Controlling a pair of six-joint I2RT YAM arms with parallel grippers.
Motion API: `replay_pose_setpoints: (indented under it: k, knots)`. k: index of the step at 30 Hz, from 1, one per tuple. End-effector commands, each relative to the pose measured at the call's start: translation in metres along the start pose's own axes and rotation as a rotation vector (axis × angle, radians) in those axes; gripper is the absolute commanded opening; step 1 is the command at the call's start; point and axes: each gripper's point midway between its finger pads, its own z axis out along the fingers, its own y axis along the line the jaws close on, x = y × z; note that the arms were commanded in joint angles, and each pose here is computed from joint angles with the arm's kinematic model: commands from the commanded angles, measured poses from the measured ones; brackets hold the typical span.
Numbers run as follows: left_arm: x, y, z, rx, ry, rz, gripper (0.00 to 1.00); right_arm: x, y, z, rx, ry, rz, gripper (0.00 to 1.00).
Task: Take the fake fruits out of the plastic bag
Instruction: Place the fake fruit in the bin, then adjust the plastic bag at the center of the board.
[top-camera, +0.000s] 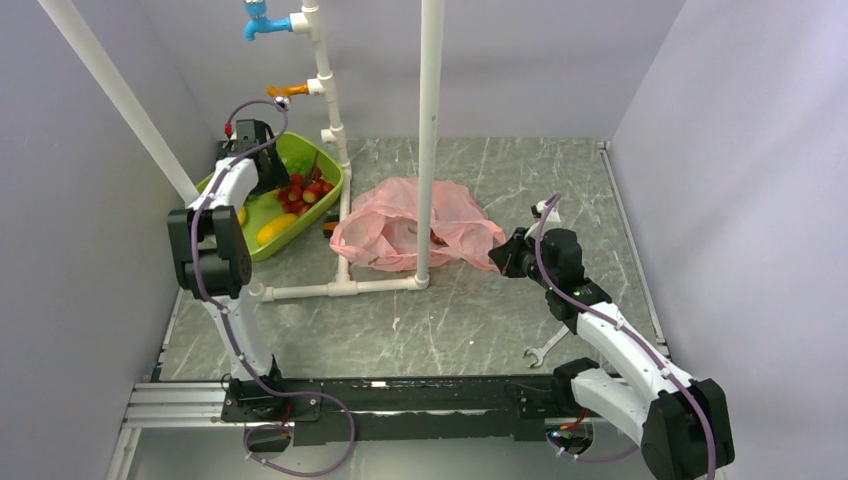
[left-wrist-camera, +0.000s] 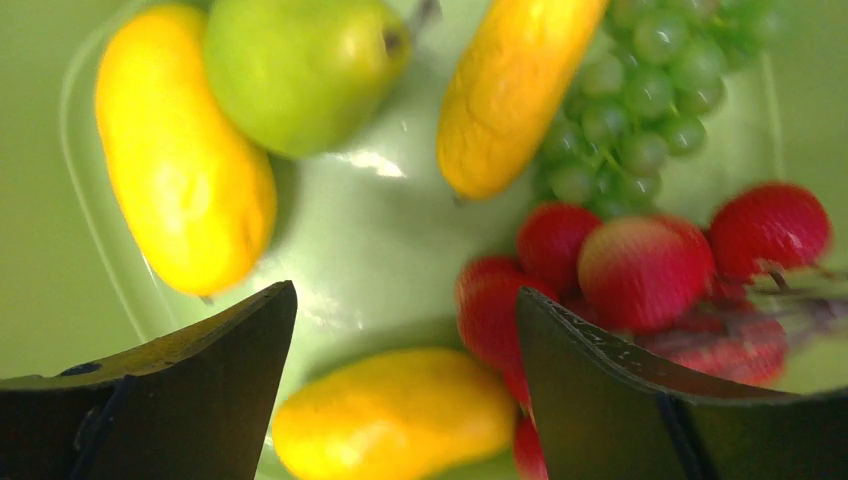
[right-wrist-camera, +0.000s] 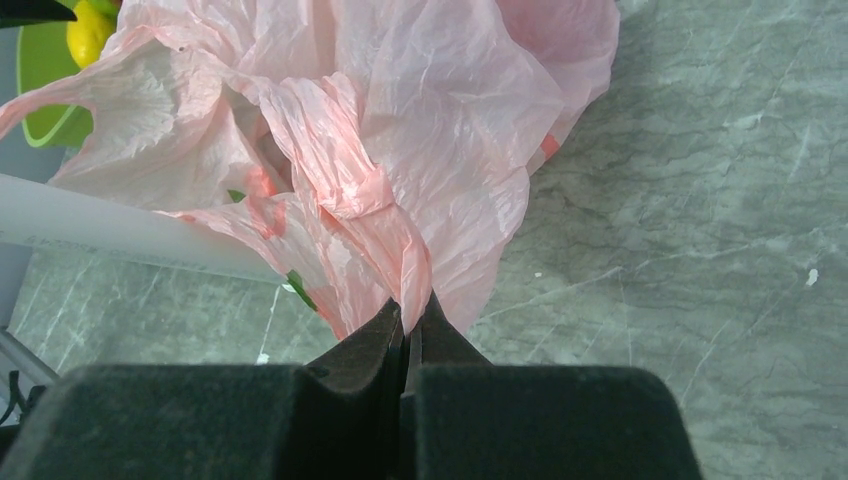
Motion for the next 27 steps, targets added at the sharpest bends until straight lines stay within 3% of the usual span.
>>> replay_pose_setpoints:
  k: [1,6,13,19,27]
  knots:
    - [-0.002,-0.019,-0.058,0.198,0.006,-0.097,0.85,-0.022,0.007,-0.006,0.002,-0.063,0.000,0.00]
    - [0.019,-0.060,-0.111,0.470,0.024,-0.113,0.80,-0.026,0.007,-0.008,0.016,-0.064,0.007,0.00]
    - [0.041,-0.142,-0.207,0.882,-0.052,0.120,0.77,-0.032,0.004,-0.007,0.058,-0.030,0.002,0.00]
    - [0.066,-0.181,-0.272,1.117,-0.105,0.262,0.75,-0.054,0.008,-0.002,0.075,-0.057,-0.012,0.00]
    - [0.111,-0.216,-0.299,1.341,0.073,0.277,0.70,-0.112,0.040,0.033,-0.006,-0.092,-0.015,0.00]
